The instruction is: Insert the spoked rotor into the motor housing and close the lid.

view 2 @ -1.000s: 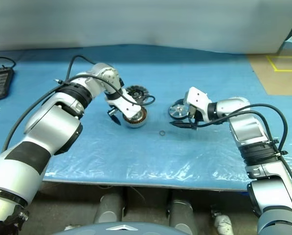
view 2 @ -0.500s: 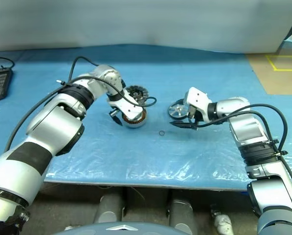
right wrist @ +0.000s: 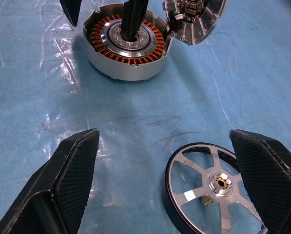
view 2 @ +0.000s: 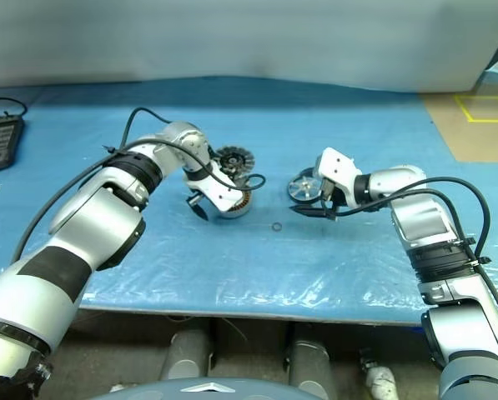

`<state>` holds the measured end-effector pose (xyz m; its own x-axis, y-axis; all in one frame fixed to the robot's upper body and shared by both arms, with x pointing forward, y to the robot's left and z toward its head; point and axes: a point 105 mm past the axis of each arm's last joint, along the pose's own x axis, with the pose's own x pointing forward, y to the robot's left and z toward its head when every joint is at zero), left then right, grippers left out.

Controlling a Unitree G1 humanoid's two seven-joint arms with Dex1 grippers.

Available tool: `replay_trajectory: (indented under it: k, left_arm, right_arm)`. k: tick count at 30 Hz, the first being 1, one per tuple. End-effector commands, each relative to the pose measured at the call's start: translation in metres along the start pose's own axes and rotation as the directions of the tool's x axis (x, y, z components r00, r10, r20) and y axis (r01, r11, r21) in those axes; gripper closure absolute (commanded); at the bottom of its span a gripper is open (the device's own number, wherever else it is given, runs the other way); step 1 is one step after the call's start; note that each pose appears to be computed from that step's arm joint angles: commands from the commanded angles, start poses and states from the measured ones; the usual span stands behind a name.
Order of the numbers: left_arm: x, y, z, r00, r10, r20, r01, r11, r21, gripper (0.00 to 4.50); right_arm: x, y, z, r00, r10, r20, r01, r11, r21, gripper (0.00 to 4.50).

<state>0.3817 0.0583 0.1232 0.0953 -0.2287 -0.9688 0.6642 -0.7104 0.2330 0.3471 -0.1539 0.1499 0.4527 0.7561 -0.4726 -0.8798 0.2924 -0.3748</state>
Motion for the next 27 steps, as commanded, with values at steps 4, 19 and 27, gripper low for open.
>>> replay_trajectory:
  k: [4,19,27]
  left_arm:
    - [0.004,-0.002,0.0,1.0,-0.012,-0.014,0.013,1.0,0.02,2.37]
    - [-0.02,-0.004,0.023,0.991,-0.064,0.119,0.04,0.981,0.189,2.37]
    - [-0.017,-0.019,0.017,0.993,-0.058,0.1,0.035,0.976,0.216,2.37]
  right_arm:
    - [-0.007,-0.005,0.009,0.999,-0.036,0.024,0.037,0.999,-0.033,0.0]
    - [-0.016,-0.01,0.0,0.999,-0.047,-0.006,0.047,0.999,-0.014,0.0]
    - [-0.01,-0.009,0.003,0.999,-0.042,0.008,0.042,0.999,-0.016,0.0]
